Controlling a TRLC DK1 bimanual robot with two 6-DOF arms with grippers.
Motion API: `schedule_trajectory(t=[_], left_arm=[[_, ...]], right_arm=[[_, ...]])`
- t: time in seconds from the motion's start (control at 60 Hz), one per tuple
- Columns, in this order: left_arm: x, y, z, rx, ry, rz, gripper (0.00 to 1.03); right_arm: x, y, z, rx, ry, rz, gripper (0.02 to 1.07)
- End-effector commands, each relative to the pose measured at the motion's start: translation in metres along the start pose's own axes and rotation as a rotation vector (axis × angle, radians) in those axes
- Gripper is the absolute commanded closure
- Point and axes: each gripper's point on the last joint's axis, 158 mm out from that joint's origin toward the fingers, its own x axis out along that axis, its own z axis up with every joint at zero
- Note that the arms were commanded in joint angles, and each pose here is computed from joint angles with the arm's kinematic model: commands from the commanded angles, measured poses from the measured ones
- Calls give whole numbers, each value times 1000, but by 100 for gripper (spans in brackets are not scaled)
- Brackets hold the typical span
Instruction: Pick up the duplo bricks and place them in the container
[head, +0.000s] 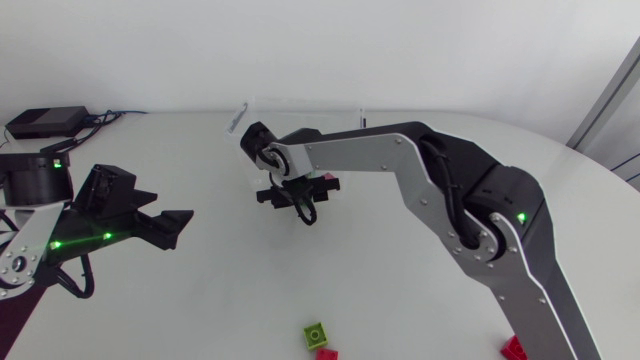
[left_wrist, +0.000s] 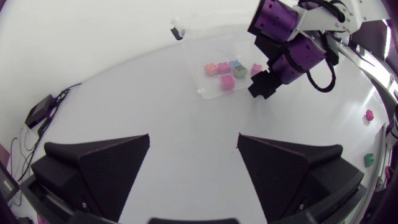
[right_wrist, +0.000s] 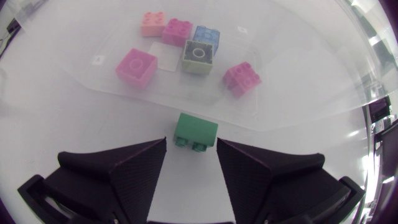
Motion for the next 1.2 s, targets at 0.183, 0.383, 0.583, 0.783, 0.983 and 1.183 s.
schedule_trajectory(t=[0.183, 0.383, 0.583, 0.783, 0.983, 1.183], left_arm=[[-5, -4, -9, 3, -2, -11, 4], [-6, -5, -9, 4, -4, -12, 4], [-8, -6, -9, 4, -5, -12, 4], [-8, -8, -10, 6, -4, -16, 4], [-8, -9, -10, 7, -3, -19, 4], [-10, -10, -13, 7, 1, -19, 4]], right_arm=[[7, 1, -2, 31, 9, -19, 47], [7, 1, -1, 36, 13, -23, 49], [9, 0, 0, 37, 20, -34, 55], [11, -2, 0, 31, 33, -44, 59], [12, -7, -2, 8, 48, -77, 72], [2, -16, -10, -18, 53, -100, 80]])
